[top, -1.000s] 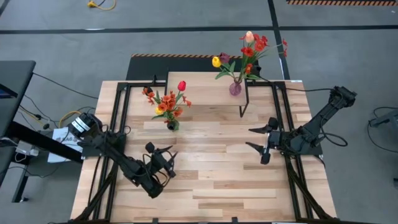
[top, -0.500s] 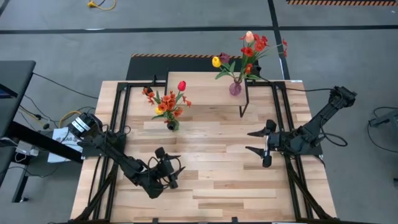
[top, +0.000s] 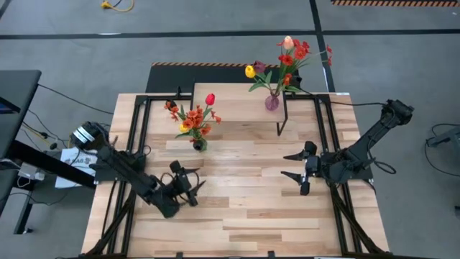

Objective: Pick and place flowers into a vace then onto a shelf
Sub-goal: Put the green vase on the shelf

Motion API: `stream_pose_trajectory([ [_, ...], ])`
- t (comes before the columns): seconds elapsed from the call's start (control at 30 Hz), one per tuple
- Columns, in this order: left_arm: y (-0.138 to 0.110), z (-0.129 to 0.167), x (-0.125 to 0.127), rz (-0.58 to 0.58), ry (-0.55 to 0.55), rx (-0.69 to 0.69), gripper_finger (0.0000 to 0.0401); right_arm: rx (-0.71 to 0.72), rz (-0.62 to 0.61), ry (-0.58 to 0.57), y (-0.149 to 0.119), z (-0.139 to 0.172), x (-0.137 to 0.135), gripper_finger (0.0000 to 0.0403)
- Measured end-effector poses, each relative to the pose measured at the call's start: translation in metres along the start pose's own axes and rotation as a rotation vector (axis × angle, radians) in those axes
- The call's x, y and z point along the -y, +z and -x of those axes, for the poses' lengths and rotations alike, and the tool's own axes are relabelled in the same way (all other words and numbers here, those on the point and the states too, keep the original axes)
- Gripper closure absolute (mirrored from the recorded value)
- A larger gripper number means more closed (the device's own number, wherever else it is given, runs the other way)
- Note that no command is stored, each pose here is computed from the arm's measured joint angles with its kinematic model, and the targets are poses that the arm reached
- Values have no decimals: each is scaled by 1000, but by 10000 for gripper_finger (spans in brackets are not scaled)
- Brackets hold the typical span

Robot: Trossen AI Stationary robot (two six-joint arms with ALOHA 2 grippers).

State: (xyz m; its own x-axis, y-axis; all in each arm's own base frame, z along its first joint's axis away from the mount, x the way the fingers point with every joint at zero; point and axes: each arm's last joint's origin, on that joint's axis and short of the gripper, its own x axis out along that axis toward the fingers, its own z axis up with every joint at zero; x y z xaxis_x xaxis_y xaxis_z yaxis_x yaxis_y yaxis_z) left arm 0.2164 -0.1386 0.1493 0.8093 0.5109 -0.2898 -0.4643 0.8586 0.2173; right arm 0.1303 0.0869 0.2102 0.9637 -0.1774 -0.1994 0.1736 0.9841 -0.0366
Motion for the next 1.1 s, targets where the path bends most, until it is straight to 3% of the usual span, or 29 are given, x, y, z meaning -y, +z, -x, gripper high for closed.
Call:
stream_pose_trajectory([
  [0.1, 3, 2, -22, 15, -51, 9, 157, -22, -19, -12, -4, -4, -2, 145],
  [0.23, -19, 7, -49, 78, -101, 25, 157, -44, -5, -32, -9, -10, -5, 145],
  [0.33, -30, 11, -61, 162, -136, 86, 157, -58, 9, -56, -11, -14, -4, 145],
  [0.43, -30, 12, -65, 157, -139, 126, 157, -64, 16, -82, -12, -18, -2, 145],
  [0.77, -33, -7, -82, 151, 46, 102, 157, -69, 38, -152, -10, -25, 8, 145],
  [1.1, -33, -25, -99, 181, 135, 71, 157, -74, 69, -202, -9, -31, 15, 145],
])
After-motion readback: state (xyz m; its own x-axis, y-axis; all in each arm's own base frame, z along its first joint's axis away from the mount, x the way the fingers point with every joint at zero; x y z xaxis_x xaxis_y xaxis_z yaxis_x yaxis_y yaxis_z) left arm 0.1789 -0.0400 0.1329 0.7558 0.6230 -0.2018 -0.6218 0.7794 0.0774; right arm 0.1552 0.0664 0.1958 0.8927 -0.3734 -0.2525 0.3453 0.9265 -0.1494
